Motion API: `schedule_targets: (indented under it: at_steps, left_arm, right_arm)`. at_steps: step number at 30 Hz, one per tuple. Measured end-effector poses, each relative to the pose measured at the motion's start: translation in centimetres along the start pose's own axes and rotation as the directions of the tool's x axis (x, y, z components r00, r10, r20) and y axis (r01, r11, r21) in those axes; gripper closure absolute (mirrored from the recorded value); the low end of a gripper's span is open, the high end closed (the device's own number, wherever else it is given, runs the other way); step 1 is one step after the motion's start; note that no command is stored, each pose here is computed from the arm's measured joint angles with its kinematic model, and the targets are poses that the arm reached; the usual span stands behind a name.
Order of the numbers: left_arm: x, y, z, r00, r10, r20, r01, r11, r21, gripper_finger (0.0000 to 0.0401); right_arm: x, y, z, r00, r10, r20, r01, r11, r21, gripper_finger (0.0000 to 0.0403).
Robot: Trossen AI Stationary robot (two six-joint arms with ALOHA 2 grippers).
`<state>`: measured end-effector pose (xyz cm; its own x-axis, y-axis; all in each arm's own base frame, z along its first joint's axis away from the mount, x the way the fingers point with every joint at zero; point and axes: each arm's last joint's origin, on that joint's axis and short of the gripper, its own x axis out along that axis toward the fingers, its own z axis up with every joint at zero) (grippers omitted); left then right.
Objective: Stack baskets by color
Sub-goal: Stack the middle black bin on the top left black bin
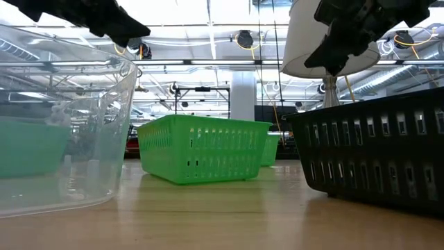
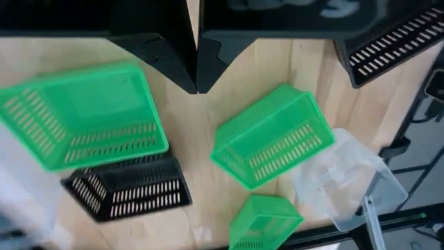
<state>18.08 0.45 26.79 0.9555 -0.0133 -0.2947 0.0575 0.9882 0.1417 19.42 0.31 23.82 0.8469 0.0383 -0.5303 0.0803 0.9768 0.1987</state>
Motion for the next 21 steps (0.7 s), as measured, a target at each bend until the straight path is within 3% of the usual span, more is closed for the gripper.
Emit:
schedule_targets:
  at_steps: [7, 12, 15, 17, 21]
  left_arm:
    - [0.4, 0.0, 0.1, 1.0, 0.002, 0.007, -0.002, 0.999, 0.043, 0.0394]
    - [0.4, 0.0, -0.1, 1.0, -0.001, -0.007, 0.001, 0.999, 0.042, 0.0377]
    - [0.4, 0.0, -0.1, 1.0, -0.001, -0.007, 0.001, 0.998, 0.059, 0.0376]
    - [0.4, 0.0, -0.1, 1.0, 0.0, -0.006, 0.001, 0.998, 0.064, 0.0375]
    - [0.4, 0.0, -0.2, 1.0, -0.003, -0.021, 0.004, 0.999, 0.044, 0.0375]
  right_arm:
    - [0.7, 2.0, -1.6, 0.988, 0.067, -0.136, -0.055, 0.994, 0.093, 0.0375]
    - [-0.3, 3.6, -3.7, 0.934, 0.107, -0.34, -0.047, 0.983, 0.179, 0.0341]
    - [-1.1, 4.5, -4.1, 0.908, 0.122, -0.4, -0.041, 0.978, 0.205, 0.0322]
    - [-1.5, 5.0, -4.4, 0.89, 0.13, -0.437, -0.064, 0.984, 0.164, 0.0313]
    - [-2.3, 5.5, -5.5, 0.841, 0.112, -0.529, -0.148, 0.989, -0.025, 0.0297]
